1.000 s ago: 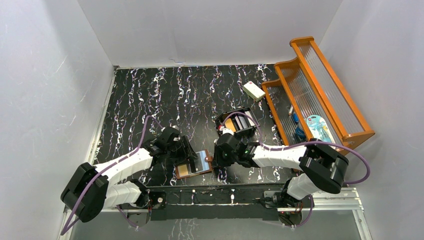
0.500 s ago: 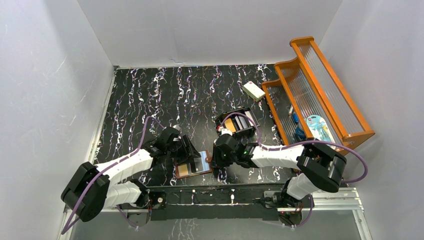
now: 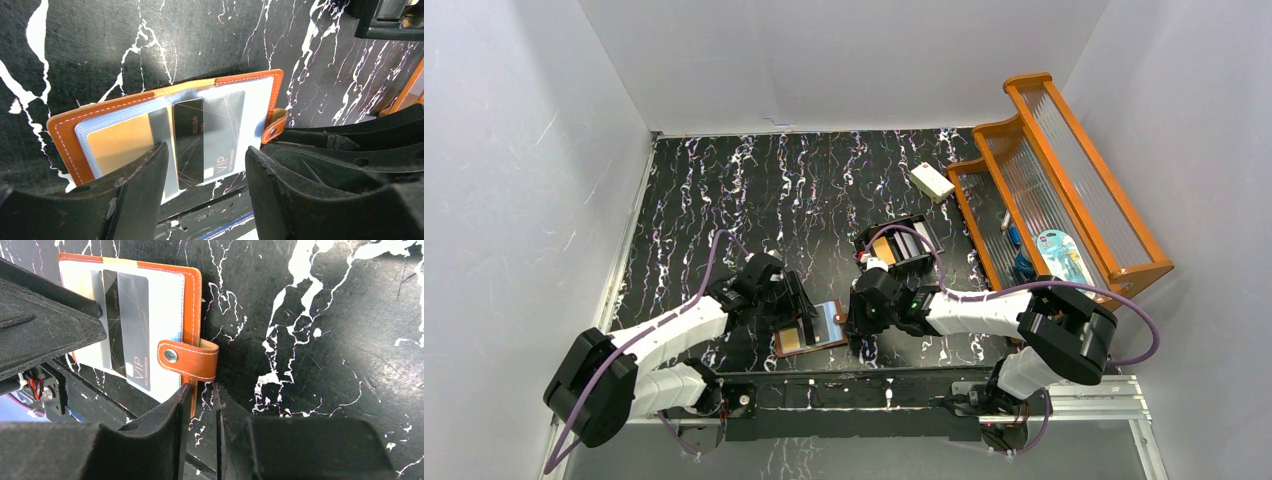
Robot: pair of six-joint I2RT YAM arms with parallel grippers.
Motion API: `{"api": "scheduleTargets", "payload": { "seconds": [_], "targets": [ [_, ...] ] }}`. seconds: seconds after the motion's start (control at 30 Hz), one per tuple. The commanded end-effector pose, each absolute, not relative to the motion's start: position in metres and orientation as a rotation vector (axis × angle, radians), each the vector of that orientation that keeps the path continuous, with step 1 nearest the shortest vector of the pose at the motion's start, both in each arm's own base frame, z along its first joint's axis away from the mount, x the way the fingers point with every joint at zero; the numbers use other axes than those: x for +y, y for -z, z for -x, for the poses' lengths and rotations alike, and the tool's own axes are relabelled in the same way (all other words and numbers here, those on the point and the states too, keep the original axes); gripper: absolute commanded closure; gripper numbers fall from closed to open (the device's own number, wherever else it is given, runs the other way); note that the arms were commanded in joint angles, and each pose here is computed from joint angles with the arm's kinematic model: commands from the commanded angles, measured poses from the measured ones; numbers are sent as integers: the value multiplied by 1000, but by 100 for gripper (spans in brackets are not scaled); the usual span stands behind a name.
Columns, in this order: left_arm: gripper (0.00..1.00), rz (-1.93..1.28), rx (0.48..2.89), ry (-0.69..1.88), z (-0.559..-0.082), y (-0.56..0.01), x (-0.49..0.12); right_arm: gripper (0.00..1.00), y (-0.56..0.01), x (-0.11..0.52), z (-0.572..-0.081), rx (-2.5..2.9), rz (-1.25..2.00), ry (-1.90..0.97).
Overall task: Put the credit cards into the card holder
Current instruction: Insert the credit card into the card holder.
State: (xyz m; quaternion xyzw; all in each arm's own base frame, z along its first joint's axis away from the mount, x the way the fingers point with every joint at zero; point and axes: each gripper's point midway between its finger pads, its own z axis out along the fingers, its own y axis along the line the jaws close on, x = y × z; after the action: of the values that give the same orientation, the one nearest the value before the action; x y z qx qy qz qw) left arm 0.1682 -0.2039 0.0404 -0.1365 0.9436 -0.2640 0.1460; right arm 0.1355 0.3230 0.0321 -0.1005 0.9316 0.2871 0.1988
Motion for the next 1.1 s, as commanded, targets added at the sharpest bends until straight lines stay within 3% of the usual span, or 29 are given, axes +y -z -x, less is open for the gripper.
{"api": "scheduleTargets", "payload": {
  "seconds": [0.0, 0.33, 0.83, 1.07],
  "targets": [
    [43, 375, 2724, 756, -169, -42, -206, 69, -37, 330, -138, 2581, 279, -830],
    [43, 375, 2758, 834, -165, -31, -224, 69, -37, 338, -134, 2587, 301, -846],
    [43, 320, 2603, 1067, -175, -76, -254, 69, -33, 338, -128, 2587, 298, -832],
    [43, 324, 2623, 1132, -166, -68, -262, 69, -32, 337, -129, 2590, 294, -816]
  ]
}}
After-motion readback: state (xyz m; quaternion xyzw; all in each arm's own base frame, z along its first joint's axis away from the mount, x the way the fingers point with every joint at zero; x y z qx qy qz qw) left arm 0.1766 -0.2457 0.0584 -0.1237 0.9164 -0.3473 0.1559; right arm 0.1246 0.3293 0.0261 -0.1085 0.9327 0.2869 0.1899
